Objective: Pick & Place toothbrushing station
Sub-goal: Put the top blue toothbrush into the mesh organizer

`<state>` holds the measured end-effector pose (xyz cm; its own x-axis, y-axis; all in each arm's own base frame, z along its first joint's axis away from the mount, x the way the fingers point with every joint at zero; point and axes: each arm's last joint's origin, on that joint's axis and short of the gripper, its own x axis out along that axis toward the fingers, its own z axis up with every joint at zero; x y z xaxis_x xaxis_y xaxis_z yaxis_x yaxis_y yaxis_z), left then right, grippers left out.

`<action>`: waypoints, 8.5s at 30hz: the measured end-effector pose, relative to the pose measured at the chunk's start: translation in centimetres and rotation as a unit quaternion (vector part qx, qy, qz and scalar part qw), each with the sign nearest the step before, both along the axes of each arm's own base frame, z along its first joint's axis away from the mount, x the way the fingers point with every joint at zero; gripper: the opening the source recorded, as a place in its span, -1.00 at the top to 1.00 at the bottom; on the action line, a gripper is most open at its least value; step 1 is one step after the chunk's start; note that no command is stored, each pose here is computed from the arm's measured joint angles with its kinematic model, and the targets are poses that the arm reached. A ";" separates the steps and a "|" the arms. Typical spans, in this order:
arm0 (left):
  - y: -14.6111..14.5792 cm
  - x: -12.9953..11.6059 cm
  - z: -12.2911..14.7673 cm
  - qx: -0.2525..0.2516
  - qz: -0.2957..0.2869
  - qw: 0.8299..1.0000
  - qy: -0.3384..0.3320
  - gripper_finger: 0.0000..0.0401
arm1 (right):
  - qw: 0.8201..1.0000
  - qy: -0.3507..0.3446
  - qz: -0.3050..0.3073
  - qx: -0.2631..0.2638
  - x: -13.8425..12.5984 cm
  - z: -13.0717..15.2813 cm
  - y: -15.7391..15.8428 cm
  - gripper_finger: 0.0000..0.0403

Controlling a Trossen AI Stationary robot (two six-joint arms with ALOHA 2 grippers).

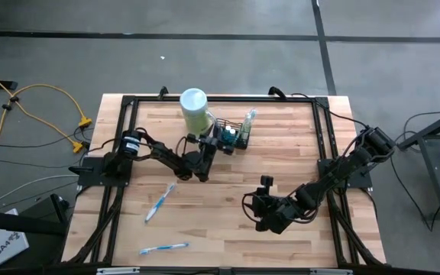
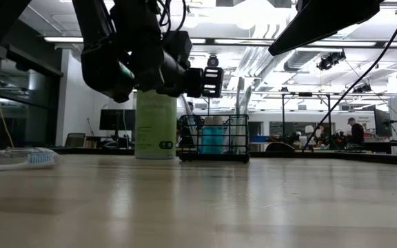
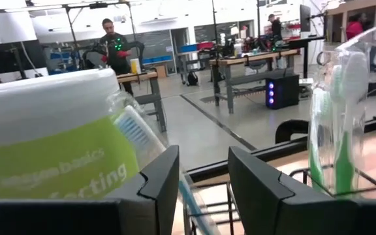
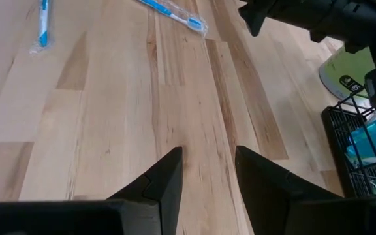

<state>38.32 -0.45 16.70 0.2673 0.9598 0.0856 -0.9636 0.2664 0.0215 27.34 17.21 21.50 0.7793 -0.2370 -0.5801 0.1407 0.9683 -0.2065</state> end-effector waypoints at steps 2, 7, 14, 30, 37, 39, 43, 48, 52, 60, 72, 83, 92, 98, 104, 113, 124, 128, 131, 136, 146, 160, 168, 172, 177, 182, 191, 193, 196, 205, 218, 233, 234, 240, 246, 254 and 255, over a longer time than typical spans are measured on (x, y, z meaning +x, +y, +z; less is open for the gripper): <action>-0.6 0.0 0.0 -0.001 -0.002 1.000 0.003 0.36 | 1.000 0.000 0.000 0.000 0.0 0.0 0.0 0.34; -2.6 -0.2 0.0 0.001 -0.020 1.000 0.024 0.36 | 1.000 0.000 -0.001 0.001 0.0 0.0 0.0 0.34; -6.4 -1.4 1.4 -0.015 -0.008 0.997 0.071 0.36 | 1.000 0.000 -0.002 0.001 0.0 0.0 0.0 0.34; -16.6 -5.7 3.8 -0.015 -0.140 0.987 0.074 0.42 | 1.000 0.000 -0.002 0.001 0.0 0.0 0.0 0.34; -19.3 -9.5 8.9 -0.017 -0.201 0.978 0.061 0.55 | 1.000 -0.001 -0.009 0.020 0.0 0.0 0.0 0.34; -19.6 -10.5 10.2 -0.018 -0.214 0.975 0.058 0.56 | 1.000 0.002 -0.006 0.028 0.0 -0.1 0.1 0.34; -20.2 -12.3 12.1 -0.020 -0.239 0.969 0.053 0.56 | 0.999 0.004 -0.004 0.032 0.0 -0.1 0.1 0.34; -21.1 -14.2 13.6 -0.022 -0.269 0.962 0.047 0.56 | 0.999 0.004 -0.003 0.032 0.0 -0.1 0.1 0.34; -22.8 -15.9 13.6 -0.027 -0.305 0.951 0.038 0.56 | 0.999 0.004 -0.003 0.032 0.0 -0.1 0.1 0.34; -26.8 -19.6 12.7 -0.068 -0.384 0.921 -0.018 0.56 | 0.999 0.004 -0.003 0.032 0.0 -0.1 0.1 0.34; -28.3 -17.2 13.6 -0.012 -0.465 0.885 -0.023 0.56 | 0.999 -0.002 -0.017 0.029 0.3 0.0 -0.4 0.34; -25.7 -10.3 17.3 -0.037 -0.644 0.757 0.109 0.59 | 0.999 -0.001 -0.016 0.031 0.3 0.0 -0.4 0.34; -19.6 -11.5 19.9 -0.140 -0.559 0.794 0.194 0.60 | 0.999 0.006 -0.006 0.040 0.3 -0.1 -0.3 0.34; -16.5 -15.0 19.3 -0.255 -0.426 0.849 0.180 0.60 | 0.999 0.011 0.000 0.046 0.3 -0.1 -0.3 0.34; -15.7 -16.6 17.3 -0.360 -0.358 0.828 0.238 0.60 | 0.999 0.011 0.000 0.046 0.3 -0.1 -0.3 0.34; -16.7 -17.4 15.4 -0.413 -0.300 0.811 0.285 0.60 | 0.999 0.010 0.000 0.046 0.3 -0.1 -0.3 0.34; -16.3 -19.4 10.9 -0.504 -0.128 0.817 0.248 0.60 | 0.999 0.010 -0.002 0.048 0.3 -0.1 -0.3 0.34; -15.6 -19.6 9.4 -0.528 -0.077 0.810 0.245 0.60 | 0.999 0.010 -0.002 0.048 0.3 -0.1 -0.3 0.34; -15.3 -19.5 8.5 -0.539 -0.058 0.807 0.234 0.60 | 0.999 0.010 -0.002 0.048 0.3 -0.1 -0.3 0.34; -15.5 -19.1 8.2 -0.571 -0.057 0.789 0.222 0.60 | 0.999 0.010 -0.002 0.048 0.3 -0.1 -0.3 0.34; -16.4 -17.8 7.9 -0.594 -0.122 0.766 0.214 0.60 | 0.999 0.010 -0.002 0.047 0.3 -0.1 -0.3 0.34; -15.5 -16.7 4.2 -0.571 -0.089 0.756 0.307 0.42 | 0.999 0.010 -0.001 0.047 0.3 -0.1 -0.3 0.34; -15.2 -16.5 3.7 -0.557 -0.095 0.758 0.325 0.13 | 0.999 0.010 -0.001 0.047 0.3 -0.1 -0.3 0.34; -15.2 -16.4 3.6 -0.544 -0.102 0.769 0.321 0.08 | 0.999 0.010 -0.001 0.047 0.3 -0.1 -0.3 0.34; -15.2 -16.2 2.5 -0.547 -0.125 0.766 0.313 0.05 | 0.999 0.009 -0.001 0.047 0.3 -0.1 -0.3 0.34; -14.4 -16.5 1.0 -0.547 -0.119 0.764 0.320 0.04 | 0.999 0.009 -0.001 0.047 0.3 -0.1 -0.3 0.34; -13.2 -15.9 -0.9 -0.551 -0.151 0.757 0.316 0.04 | 0.999 0.009 -0.002 0.048 0.3 -0.1 -0.3 0.34; -13.0 -15.7 -1.3 -0.550 -0.164 0.755 0.317 0.04 | 0.999 0.009 -0.002 0.048 0.3 -0.1 -0.3 0.34; -12.4 -15.7 -1.7 -0.554 -0.155 0.754 0.317 0.04 | 0.999 0.009 -0.002 0.048 0.3 -0.1 -0.3 0.34; -11.4 -15.8 -2.9 -0.562 -0.163 0.745 0.320 0.05 | 0.999 0.009 -0.002 0.048 0.3 -0.1 -0.3 0.34; -11.4 -15.8 -3.0 -0.562 -0.164 0.746 0.317 0.52 | 0.999 0.009 -0.002 0.048 0.3 -0.1 -0.3 0.34; -11.3 -15.9 -3.1 -0.564 -0.161 0.742 0.325 0.98 | 0.999 0.009 -0.002 0.049 0.3 -0.1 -0.3 0.34; -11.3 -15.9 -3.1 -0.564 -0.161 0.742 0.325 0.98 | 0.999 0.009 -0.002 0.049 0.3 -0.1 -0.3 0.34; -11.3 -15.9 -3.1 -0.565 -0.161 0.741 0.325 0.99 | 0.999 0.009 -0.002 0.049 0.3 -0.1 -0.3 0.34; -11.4 -15.9 -3.1 -0.567 -0.165 0.741 0.319 0.99 | 0.999 0.009 -0.002 0.049 0.3 -0.1 -0.3 0.34; -11.7 -15.6 -1.4 -0.537 -0.212 0.765 0.284 0.99 | 0.999 0.009 -0.002 0.048 0.3 -0.1 -0.3 0.34; -11.6 -15.5 -0.9 -0.527 -0.220 0.774 0.272 0.99 | 0.999 0.009 -0.002 0.048 0.3 -0.1 -0.3 0.34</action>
